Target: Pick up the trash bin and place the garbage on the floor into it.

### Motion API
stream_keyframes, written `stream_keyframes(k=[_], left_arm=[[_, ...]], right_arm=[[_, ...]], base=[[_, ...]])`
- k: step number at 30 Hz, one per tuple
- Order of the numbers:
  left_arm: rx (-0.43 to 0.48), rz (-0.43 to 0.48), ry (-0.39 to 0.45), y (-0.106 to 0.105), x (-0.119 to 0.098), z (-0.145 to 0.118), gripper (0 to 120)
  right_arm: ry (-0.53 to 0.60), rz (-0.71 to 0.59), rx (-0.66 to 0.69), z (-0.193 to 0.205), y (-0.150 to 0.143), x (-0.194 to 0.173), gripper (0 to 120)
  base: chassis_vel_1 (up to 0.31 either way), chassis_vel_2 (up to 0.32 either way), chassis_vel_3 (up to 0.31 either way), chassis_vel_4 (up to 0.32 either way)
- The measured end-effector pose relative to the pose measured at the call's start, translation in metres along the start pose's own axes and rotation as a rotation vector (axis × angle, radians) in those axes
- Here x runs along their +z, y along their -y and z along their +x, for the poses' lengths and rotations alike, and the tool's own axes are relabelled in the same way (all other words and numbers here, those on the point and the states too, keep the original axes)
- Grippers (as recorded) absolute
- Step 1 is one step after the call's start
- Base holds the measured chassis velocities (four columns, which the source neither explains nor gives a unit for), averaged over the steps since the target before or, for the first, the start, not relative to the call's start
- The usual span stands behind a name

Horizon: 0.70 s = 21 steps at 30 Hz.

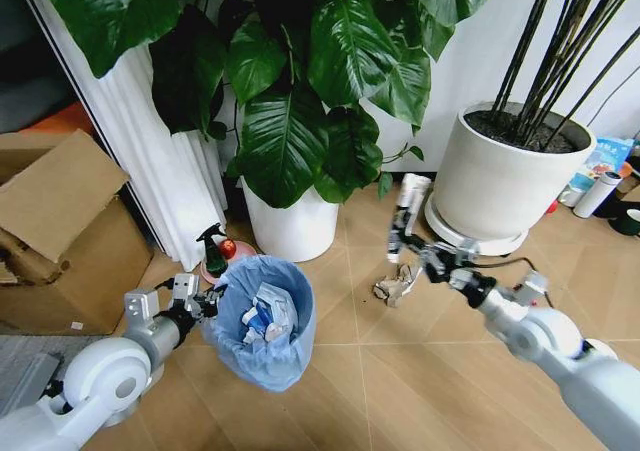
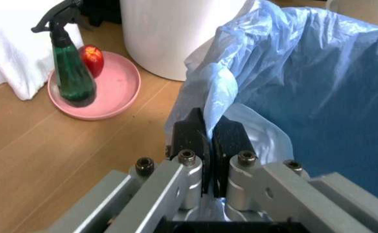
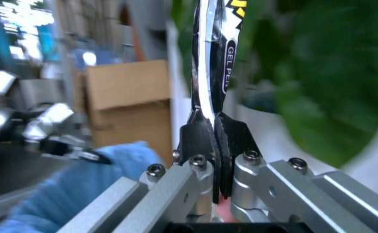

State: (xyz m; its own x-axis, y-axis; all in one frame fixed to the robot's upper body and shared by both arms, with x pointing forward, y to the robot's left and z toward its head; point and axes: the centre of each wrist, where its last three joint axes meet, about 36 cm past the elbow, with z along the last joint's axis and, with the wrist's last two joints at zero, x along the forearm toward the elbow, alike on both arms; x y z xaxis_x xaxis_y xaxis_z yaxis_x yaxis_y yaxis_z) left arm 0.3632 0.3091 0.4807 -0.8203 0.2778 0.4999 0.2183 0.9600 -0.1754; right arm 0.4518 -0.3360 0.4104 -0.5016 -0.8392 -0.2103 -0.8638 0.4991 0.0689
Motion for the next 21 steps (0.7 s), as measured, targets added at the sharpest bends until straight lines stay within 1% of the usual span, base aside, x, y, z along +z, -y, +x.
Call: stream_keyframes(k=[1, 2, 4, 6, 7, 11, 12, 13, 14, 15, 18, 21], left_arm=[[0.000, 0.000, 0.000, 0.000, 0.000, 0.000, 0], [0.001, 0.000, 0.000, 0.000, -0.001, 0.000, 0], [0.003, -0.001, 0.003, 0.000, -0.002, 0.001, 0], [0.005, -0.002, 0.006, 0.000, -0.004, 0.003, 0], [0.005, -0.002, 0.006, 0.000, -0.004, 0.003, 0], [0.007, -0.001, 0.011, 0.000, -0.005, 0.004, 0], [0.007, -0.001, 0.011, 0.000, -0.005, 0.004, 0], [0.006, -0.001, 0.011, 0.000, -0.005, 0.005, 0], [0.005, 0.000, 0.012, -0.001, -0.005, 0.005, 0], [0.005, 0.000, 0.012, -0.001, -0.005, 0.005, 0], [0.004, 0.001, 0.015, -0.001, -0.006, 0.005, 0], [0.006, 0.002, 0.017, -0.001, -0.007, 0.006, 0]], right_arm=[[0.000, 0.000, 0.000, 0.000, 0.000, 0.000, 0], [0.005, -0.008, -0.036, -0.007, 0.001, 0.004, 0], [0.022, -0.027, -0.102, -0.025, 0.001, 0.012, 0], [0.039, -0.049, -0.178, -0.051, -0.002, 0.019, 0], [0.039, -0.049, -0.178, -0.051, -0.002, 0.019, 0], [0.048, -0.053, -0.305, -0.108, 0.001, 0.027, 0], [0.048, -0.053, -0.305, -0.108, 0.001, 0.027, 0], [0.038, -0.058, -0.336, -0.127, 0.002, 0.033, 0], [0.031, -0.063, -0.350, -0.135, 0.001, 0.038, 0], [0.031, -0.063, -0.350, -0.135, 0.001, 0.038, 0], [0.000, -0.073, -0.380, -0.153, 0.002, 0.053, 0], [-0.025, -0.077, -0.394, -0.159, 0.004, 0.063, 0]], base=[[0.000, 0.000, 0.000, 0.000], [0.000, 0.000, 0.000, 0.000], [0.000, 0.000, 0.000, 0.000], [0.000, 0.000, 0.000, 0.000], [0.000, 0.000, 0.000, 0.000], [0.000, 0.000, 0.000, 0.000], [0.000, 0.000, 0.000, 0.000], [0.000, 0.000, 0.000, 0.000], [0.000, 0.000, 0.000, 0.000], [0.000, 0.000, 0.000, 0.000], [0.000, 0.000, 0.000, 0.000], [0.000, 0.000, 0.000, 0.000]])
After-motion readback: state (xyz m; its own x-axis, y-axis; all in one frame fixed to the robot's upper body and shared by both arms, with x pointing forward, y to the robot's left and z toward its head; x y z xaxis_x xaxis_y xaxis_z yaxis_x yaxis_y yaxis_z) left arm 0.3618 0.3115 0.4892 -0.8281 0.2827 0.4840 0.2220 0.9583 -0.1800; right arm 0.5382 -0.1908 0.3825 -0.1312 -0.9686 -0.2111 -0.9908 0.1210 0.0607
